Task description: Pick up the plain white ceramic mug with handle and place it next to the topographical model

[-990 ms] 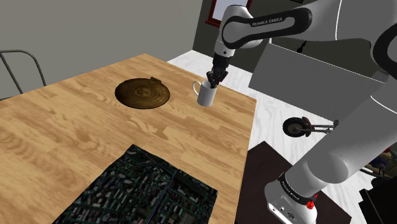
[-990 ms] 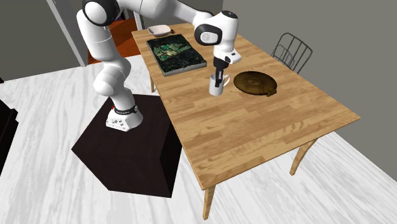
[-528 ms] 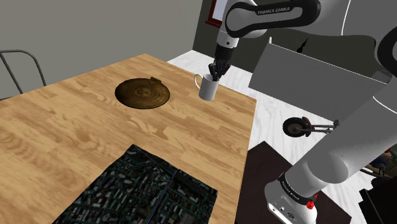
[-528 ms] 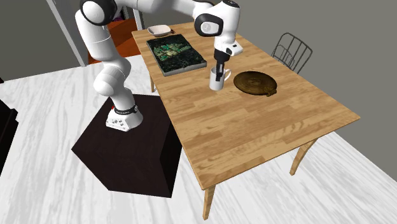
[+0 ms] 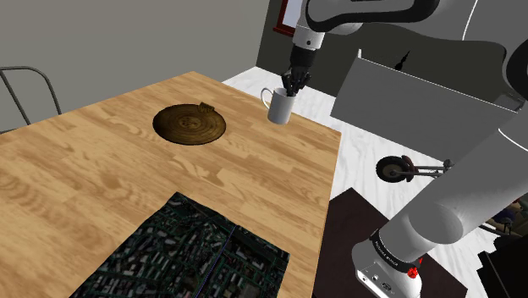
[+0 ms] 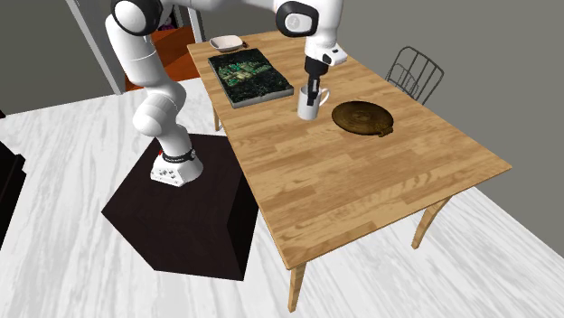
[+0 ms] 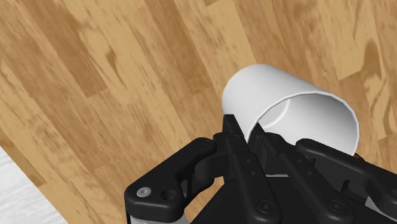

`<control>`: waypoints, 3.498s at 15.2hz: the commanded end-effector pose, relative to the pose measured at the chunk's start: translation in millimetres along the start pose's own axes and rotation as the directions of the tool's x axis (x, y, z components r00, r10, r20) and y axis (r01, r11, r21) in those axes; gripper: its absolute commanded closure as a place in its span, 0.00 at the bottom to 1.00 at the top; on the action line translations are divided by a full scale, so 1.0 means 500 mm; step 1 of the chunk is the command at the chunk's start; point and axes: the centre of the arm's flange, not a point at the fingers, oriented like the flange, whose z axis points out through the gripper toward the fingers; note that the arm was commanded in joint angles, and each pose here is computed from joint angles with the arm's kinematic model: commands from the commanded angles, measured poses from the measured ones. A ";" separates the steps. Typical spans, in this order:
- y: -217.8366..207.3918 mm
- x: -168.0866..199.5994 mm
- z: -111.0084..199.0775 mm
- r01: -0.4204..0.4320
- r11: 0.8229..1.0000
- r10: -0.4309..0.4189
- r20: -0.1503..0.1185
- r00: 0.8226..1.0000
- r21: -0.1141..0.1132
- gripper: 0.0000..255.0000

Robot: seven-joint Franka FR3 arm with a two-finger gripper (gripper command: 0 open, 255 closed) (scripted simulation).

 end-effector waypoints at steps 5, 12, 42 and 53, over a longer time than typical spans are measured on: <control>-0.028 -0.007 -0.043 0.000 1.000 0.000 0.000 1.000 0.000 1.00; -0.211 -0.033 -0.039 0.000 1.000 0.000 0.000 1.000 0.000 1.00; -0.995 -0.146 -0.025 0.000 1.000 0.000 0.000 1.000 0.000 1.00; -1.051 -0.148 0.071 0.000 1.000 0.000 0.000 1.000 0.000 1.00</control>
